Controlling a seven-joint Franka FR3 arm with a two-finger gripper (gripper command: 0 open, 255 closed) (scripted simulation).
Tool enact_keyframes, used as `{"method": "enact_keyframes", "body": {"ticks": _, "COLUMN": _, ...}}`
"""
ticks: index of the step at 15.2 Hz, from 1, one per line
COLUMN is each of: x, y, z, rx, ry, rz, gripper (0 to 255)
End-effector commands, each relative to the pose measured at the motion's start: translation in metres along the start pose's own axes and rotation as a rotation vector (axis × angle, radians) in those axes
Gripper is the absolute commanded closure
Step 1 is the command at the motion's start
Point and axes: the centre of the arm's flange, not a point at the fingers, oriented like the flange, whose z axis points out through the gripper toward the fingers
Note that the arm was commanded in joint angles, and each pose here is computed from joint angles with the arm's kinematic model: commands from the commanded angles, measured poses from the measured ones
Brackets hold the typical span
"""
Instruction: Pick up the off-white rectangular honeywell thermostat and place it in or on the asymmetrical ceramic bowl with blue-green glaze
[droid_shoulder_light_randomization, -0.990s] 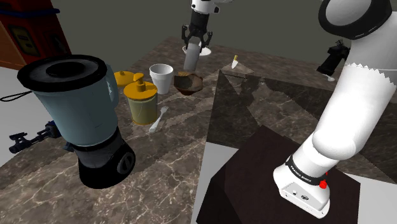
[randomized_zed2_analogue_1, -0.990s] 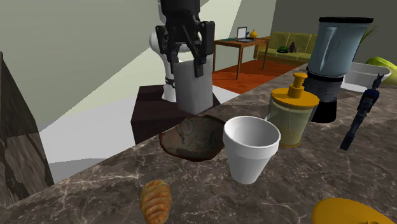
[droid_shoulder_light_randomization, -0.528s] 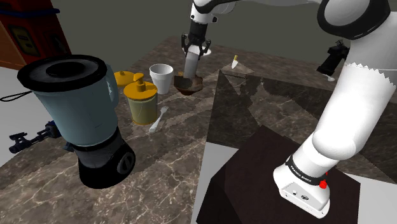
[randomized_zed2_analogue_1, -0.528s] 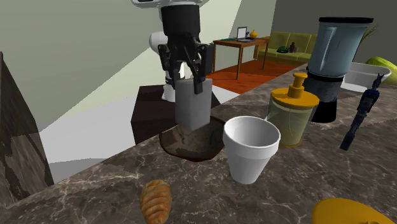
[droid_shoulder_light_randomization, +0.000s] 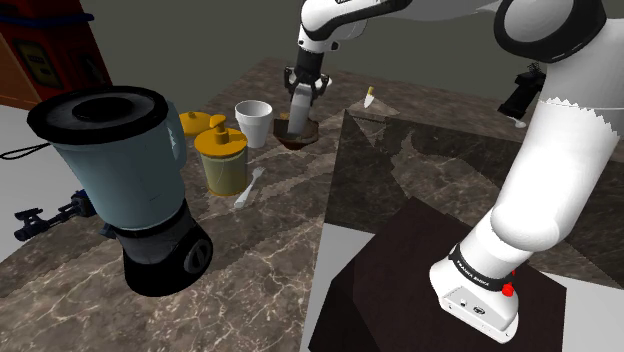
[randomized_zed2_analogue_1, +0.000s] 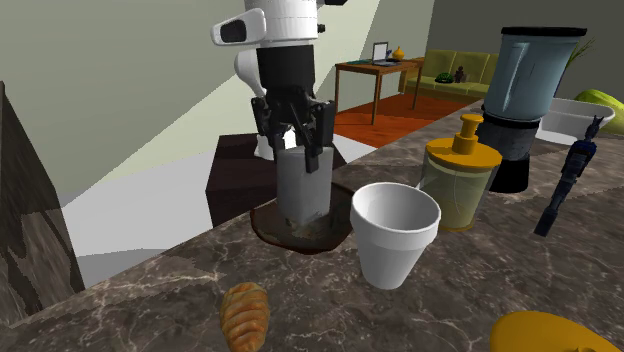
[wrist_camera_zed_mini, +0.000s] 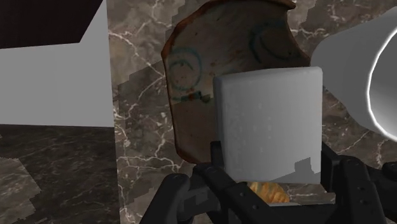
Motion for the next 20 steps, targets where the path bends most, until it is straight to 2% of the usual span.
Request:
{"method": "enact_keyframes", "body": {"ticks": 1, "x": 0.000, "y": 0.001, "z": 0.002, "rx": 0.001, "ry": 0.001, "rz": 0.000, "gripper": 255}}
{"method": "enact_keyframes", "body": {"ticks": 6, "x": 0.000, "y": 0.001, "z": 0.002, "rx": 0.001, "ry": 0.001, "rz": 0.000, "gripper": 255}}
{"method": "enact_keyframes", "body": {"ticks": 7, "x": 0.000, "y": 0.001, "z": 0.002, "rx": 0.001, "ry": 0.001, "rz": 0.000, "gripper": 0}}
{"method": "enact_keyframes", "body": {"ticks": 12, "x": 0.000, "y": 0.001, "z": 0.002, "rx": 0.001, "ry": 0.001, "rz": 0.000, "gripper": 0}}
{"method": "enact_keyframes", "body": {"ticks": 16, "x": 0.000, "y": 0.001, "z": -0.048, "rx": 0.001, "ry": 0.001, "rz": 0.000, "gripper": 0}}
{"method": "enact_keyframes", "body": {"ticks": 20, "x": 0.000, "y": 0.001, "z": -0.048, "rx": 0.001, "ry": 0.001, "rz": 0.000, "gripper": 0}}
